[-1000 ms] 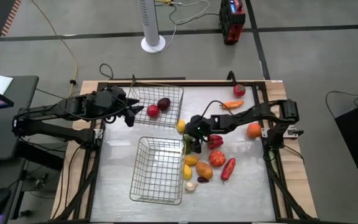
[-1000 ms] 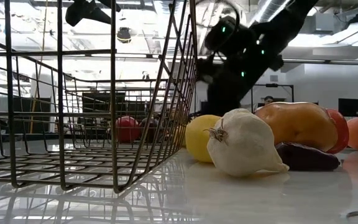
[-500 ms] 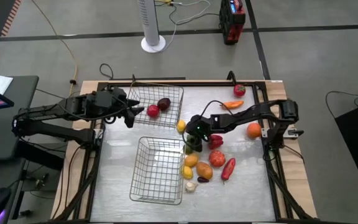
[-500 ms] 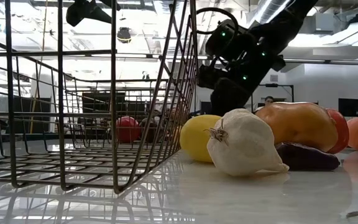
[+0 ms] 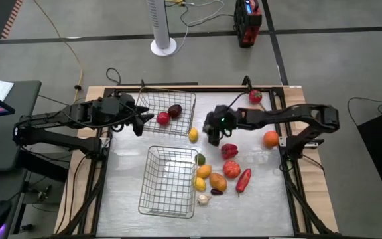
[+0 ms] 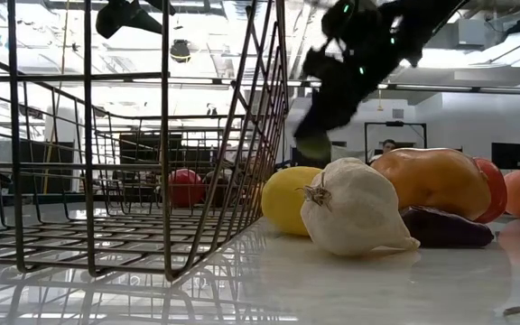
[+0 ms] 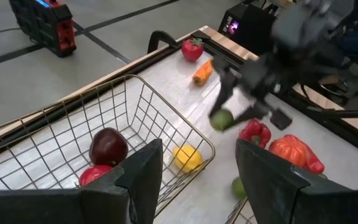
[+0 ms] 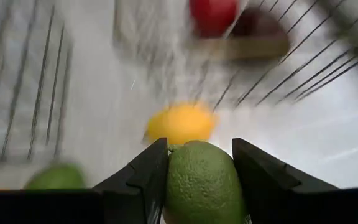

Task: Sort produce into baskets
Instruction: Put the top lime into the top wire basket, then put the yellow chilli pepper into the bottom wire basket

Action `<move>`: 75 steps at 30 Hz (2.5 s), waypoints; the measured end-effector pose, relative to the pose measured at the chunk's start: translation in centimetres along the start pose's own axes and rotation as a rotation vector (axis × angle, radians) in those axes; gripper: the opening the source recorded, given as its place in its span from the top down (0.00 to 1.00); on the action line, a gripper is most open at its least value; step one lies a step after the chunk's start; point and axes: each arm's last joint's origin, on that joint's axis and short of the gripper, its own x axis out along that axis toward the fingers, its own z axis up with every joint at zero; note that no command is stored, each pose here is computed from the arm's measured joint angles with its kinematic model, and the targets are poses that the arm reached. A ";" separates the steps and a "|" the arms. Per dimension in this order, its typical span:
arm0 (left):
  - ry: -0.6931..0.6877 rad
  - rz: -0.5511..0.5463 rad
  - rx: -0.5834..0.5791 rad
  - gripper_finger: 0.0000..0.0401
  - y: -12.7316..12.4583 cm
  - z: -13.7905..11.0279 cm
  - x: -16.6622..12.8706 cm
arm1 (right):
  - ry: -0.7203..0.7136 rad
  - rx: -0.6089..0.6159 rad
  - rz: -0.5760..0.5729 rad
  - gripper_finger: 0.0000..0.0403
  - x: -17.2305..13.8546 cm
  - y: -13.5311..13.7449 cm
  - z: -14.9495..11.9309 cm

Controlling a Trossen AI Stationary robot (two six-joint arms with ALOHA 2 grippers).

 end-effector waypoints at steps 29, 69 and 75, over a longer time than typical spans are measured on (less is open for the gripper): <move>-0.049 0.029 -0.023 0.53 -0.1 0.4 0.4 | -0.300 0.114 0.118 0.18 0.3 -3.8 12.9; 0.036 -0.001 -0.029 0.53 0.1 -0.2 0.4 | 0.542 0.012 -0.244 0.24 -4.6 -9.0 -4.0; 0.036 -0.001 -0.029 0.53 0.1 -0.2 0.4 | 0.588 -0.007 -0.259 0.25 -5.3 -11.3 -4.7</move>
